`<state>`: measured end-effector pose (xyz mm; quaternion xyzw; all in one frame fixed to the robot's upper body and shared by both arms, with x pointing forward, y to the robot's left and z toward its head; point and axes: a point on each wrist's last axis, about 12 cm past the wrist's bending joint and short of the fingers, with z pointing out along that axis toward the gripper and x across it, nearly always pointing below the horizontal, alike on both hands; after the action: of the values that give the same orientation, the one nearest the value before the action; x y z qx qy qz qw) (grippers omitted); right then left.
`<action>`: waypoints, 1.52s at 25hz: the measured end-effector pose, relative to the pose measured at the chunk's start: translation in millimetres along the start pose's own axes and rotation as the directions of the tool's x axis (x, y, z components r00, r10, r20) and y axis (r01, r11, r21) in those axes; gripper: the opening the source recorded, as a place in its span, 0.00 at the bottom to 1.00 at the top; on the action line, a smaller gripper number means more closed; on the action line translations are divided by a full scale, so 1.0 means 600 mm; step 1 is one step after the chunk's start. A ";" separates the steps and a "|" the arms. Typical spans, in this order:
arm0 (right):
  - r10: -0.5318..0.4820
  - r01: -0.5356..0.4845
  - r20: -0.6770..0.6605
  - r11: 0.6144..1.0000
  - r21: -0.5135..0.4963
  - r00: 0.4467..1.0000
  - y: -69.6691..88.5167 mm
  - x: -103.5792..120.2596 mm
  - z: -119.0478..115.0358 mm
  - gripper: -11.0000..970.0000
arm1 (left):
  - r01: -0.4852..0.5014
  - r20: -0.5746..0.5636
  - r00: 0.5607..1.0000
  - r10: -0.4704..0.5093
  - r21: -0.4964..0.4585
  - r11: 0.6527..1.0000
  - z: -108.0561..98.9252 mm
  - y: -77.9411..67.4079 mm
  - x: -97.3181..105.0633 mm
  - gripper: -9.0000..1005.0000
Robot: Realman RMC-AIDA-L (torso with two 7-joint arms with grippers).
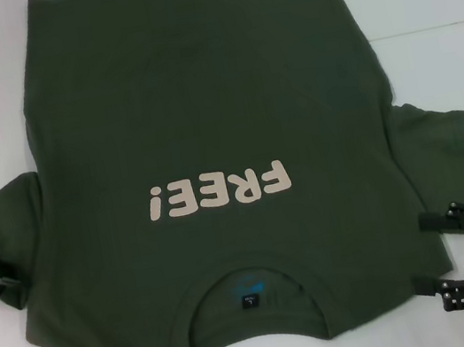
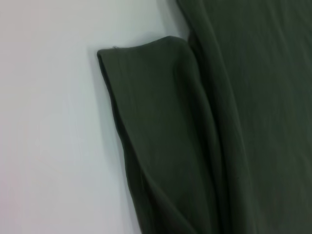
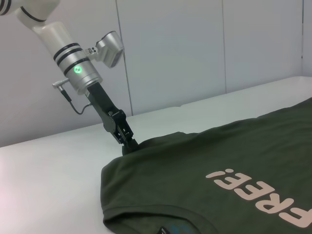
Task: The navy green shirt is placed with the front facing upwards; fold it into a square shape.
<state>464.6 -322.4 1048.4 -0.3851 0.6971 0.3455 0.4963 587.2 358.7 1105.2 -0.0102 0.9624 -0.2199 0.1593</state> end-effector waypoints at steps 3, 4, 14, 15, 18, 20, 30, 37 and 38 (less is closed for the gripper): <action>0.000 0.000 0.004 1.000 -0.002 1.000 0.000 -0.001 -0.001 0.94 | -0.007 -0.009 1.000 0.007 -0.002 1.000 0.002 -0.001 0.001 0.28; -0.001 0.001 0.007 1.000 -0.002 1.000 0.000 -0.002 -0.002 0.94 | -0.012 -0.014 1.000 0.012 -0.004 1.000 0.003 -0.003 0.002 0.27; 0.009 -0.009 0.020 1.000 0.004 1.000 0.000 -0.004 -0.007 0.94 | -0.036 -0.028 0.999 0.036 -0.009 0.999 0.007 -0.011 -0.002 0.10; 0.008 -0.009 0.020 1.000 0.004 1.000 0.000 -0.004 -0.007 0.94 | -0.038 -0.028 0.999 0.038 -0.009 0.999 0.007 -0.011 -0.002 0.07; 0.002 -0.002 0.019 1.000 0.006 1.000 -0.002 -0.006 -0.007 0.94 | -0.043 -0.027 0.999 0.042 -0.010 0.999 0.006 -0.012 -0.003 0.01; 0.001 -0.001 0.018 1.000 0.006 1.000 -0.003 -0.007 -0.007 0.94 | -0.044 -0.022 0.999 0.044 -0.008 0.999 0.005 -0.013 -0.005 0.01; 0.000 0.000 0.019 1.000 0.005 1.000 -0.003 -0.007 -0.005 0.94 | 0.008 0.029 1.000 -0.009 0.050 0.999 -0.017 -0.005 -0.012 0.01; 0.000 0.000 0.022 1.000 0.002 1.000 -0.003 -0.008 -0.003 0.94 | 0.033 0.095 0.995 -0.044 0.110 0.993 -0.034 0.004 -0.016 0.01; 0.000 0.000 0.022 1.000 0.001 1.000 -0.003 -0.008 -0.002 0.94 | 0.034 0.107 0.993 -0.048 0.124 0.992 -0.039 0.005 -0.017 0.01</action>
<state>466.5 -323.5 1053.3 -0.3810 0.6919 0.3492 0.5042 589.8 372.4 1126.8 -0.0324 0.9364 -0.2808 0.2078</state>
